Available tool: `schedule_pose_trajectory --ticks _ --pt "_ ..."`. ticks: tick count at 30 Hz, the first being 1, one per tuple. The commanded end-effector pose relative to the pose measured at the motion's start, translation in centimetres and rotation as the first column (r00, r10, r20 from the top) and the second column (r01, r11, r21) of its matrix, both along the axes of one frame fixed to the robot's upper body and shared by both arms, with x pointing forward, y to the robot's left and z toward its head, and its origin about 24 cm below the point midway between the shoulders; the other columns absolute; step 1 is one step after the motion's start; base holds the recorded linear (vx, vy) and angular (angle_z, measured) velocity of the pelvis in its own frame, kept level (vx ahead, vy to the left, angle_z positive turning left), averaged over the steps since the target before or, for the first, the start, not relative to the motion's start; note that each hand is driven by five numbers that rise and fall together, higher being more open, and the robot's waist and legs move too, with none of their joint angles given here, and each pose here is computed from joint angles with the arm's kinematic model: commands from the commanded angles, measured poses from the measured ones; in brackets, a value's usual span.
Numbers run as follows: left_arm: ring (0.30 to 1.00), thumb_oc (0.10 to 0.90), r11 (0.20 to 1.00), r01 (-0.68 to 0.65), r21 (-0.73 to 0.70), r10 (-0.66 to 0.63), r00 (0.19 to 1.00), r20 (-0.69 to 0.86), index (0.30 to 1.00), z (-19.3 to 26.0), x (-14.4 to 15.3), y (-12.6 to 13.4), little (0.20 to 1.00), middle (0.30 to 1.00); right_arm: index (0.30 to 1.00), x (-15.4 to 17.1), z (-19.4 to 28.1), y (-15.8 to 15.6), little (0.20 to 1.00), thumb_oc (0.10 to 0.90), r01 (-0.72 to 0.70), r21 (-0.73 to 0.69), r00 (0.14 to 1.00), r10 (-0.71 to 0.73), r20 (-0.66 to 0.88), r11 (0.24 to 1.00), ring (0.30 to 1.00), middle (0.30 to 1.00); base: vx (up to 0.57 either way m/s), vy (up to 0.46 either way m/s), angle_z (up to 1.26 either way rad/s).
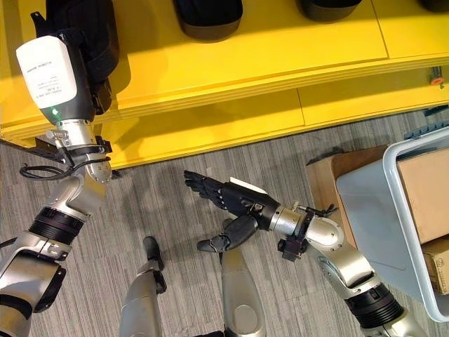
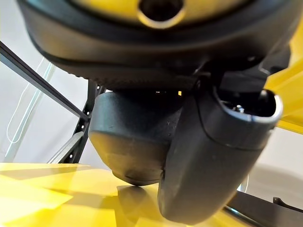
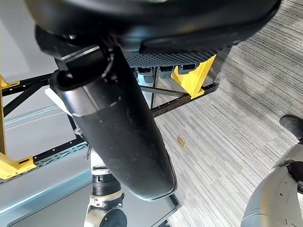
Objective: Move parts from the plastic box to the shelf.
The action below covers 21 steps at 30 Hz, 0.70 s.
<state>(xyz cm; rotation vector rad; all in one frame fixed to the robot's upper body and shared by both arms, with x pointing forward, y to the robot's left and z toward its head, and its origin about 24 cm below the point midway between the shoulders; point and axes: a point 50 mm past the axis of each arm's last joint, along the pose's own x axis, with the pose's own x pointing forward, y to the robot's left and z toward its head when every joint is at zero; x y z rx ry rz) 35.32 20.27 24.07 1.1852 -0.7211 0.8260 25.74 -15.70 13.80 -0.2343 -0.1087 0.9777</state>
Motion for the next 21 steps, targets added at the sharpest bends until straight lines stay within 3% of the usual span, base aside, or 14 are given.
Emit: schedule_pose_trajectory --ticks 1,21 --pt "0.3 0.4 0.996 -0.025 0.087 0.004 0.972 0.235 0.3 5.47 -1.03 -0.32 0.3 0.3 1.0 -0.72 4.48 1.7 1.0 0.9 -0.136 0.119 0.974 0.11 0.199 0.984 1.0 1.0 0.0 0.0 0.0" --pt "0.3 0.4 0.998 -0.034 0.057 0.019 0.969 0.245 0.3 5.24 -1.13 0.28 0.3 0.3 1.0 -0.67 5.12 2.52 1.0 0.9 -0.186 0.116 0.959 0.155 0.237 0.976 1.0 1.0 0.0 0.001 0.0"
